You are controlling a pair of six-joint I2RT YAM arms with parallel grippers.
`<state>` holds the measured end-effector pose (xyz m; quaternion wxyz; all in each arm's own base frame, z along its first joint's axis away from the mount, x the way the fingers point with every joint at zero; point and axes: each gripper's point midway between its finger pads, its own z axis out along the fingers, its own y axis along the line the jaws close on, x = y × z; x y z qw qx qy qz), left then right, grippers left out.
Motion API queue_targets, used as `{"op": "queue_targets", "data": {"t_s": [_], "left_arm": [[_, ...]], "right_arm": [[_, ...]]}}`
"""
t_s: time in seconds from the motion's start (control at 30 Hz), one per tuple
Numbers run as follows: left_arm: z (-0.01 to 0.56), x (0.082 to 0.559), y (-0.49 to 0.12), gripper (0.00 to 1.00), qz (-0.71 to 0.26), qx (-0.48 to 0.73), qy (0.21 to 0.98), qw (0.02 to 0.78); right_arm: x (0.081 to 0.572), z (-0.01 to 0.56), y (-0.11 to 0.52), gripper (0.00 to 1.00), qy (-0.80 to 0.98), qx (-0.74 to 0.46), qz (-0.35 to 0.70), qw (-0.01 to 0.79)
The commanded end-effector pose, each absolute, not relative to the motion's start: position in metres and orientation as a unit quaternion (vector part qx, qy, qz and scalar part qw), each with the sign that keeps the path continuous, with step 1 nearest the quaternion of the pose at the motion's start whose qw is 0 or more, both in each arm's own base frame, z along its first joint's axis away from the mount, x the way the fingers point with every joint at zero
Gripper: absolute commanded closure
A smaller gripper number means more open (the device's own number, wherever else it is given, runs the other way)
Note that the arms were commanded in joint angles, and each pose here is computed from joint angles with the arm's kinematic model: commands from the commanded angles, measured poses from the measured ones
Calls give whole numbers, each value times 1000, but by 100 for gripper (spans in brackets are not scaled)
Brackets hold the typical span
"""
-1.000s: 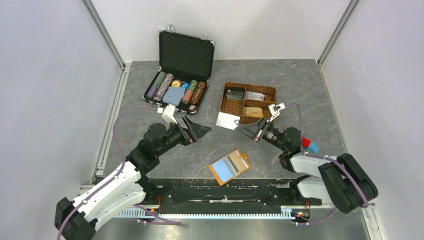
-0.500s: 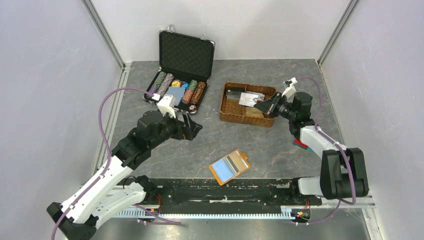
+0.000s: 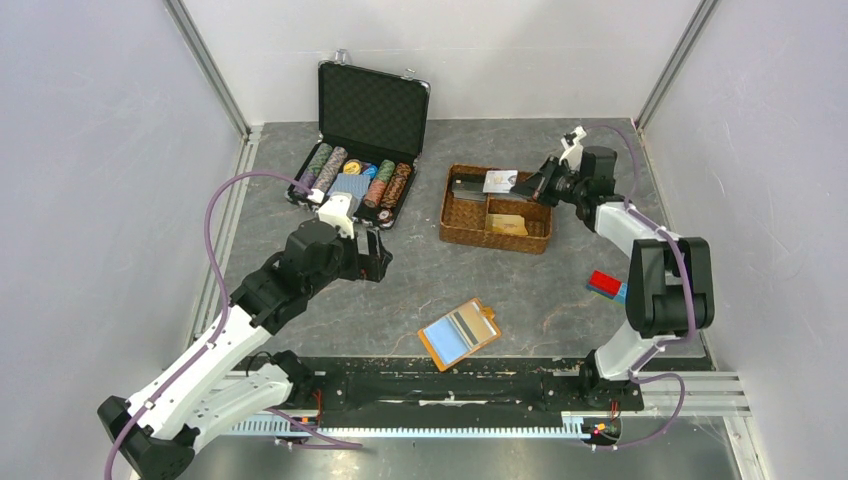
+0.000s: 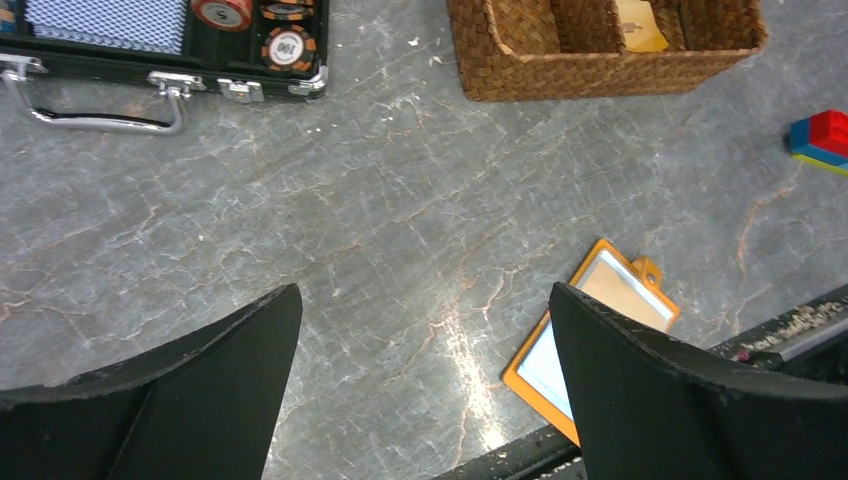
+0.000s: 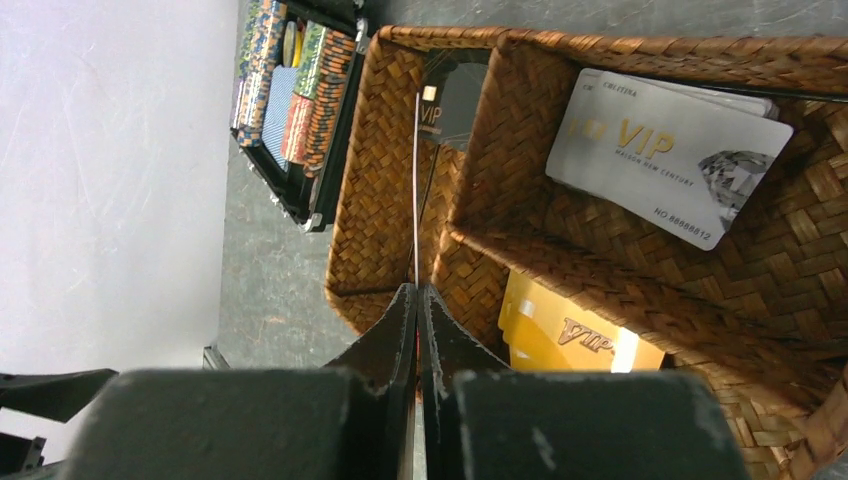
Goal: Take the credit cards out of the card holder
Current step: Place the credit card in the storage box.
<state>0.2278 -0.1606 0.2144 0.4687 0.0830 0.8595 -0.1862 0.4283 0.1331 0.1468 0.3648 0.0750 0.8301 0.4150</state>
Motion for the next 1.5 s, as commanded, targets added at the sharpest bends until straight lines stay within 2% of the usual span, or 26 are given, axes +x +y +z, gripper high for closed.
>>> {"op": "queue_targets", "data": {"t_s": [0.0,0.4,1.47], "left_arm": [[228,238,-150,0,-151,99,847,501],[226,240,-153,0,-150,105,849,495],[231,237,-152,0,-163,105,844,501]], "right_arm": [[443,151,128,100,835,73,404,367],[450,153,84,100,840,101,369,385],[473,127,104,100,868,92,368,319]]}}
